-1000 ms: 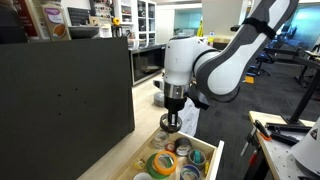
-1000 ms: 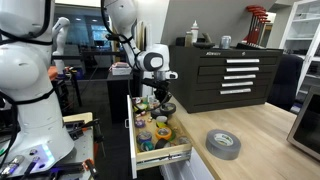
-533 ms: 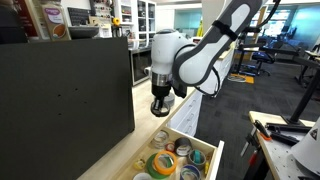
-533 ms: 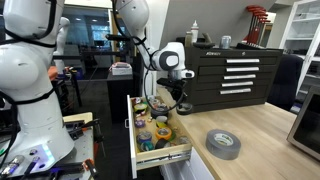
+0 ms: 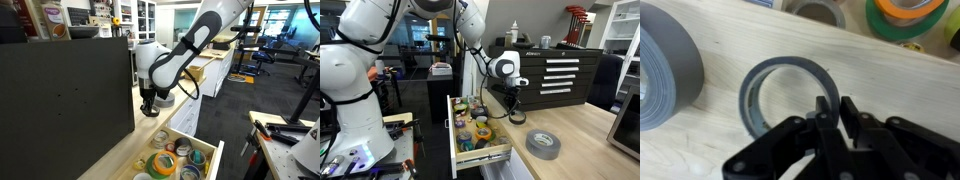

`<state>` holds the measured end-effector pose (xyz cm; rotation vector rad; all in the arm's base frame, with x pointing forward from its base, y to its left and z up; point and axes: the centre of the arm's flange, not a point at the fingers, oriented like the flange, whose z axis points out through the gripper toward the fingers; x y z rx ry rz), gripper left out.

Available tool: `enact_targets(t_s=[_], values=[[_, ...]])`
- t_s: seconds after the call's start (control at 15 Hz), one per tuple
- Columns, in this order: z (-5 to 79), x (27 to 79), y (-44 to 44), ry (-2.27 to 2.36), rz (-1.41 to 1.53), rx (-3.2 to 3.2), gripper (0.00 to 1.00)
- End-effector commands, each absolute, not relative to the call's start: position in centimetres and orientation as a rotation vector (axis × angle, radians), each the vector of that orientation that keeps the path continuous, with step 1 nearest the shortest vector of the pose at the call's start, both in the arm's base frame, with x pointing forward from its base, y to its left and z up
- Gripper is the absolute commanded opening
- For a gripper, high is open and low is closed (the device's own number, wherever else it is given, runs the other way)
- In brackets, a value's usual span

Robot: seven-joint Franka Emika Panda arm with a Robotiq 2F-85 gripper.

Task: Remove the small black masking tape from the drawer and place it on top of the counter

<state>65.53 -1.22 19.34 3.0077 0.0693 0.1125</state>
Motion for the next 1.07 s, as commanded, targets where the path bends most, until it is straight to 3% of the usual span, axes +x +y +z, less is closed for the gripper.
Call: enact_targets(t_s=[0.0, 0.53, 0.8, 0.87, 1.0], values=[[21.6, 62.4, -1.9, 0.062, 0.083, 3.014, 0.49], [26.0, 53.2, -1.2, 0.053, 0.089, 3.038, 0.98], [26.5, 48.2, -0.5, 0.043, 0.028, 3.067, 1.0], [25.0, 52.4, -0.9, 0.061, 0.017, 3.046, 1.0], [25.2, 50.4, -0.6, 0.067, -0.002, 3.051, 1.0]])
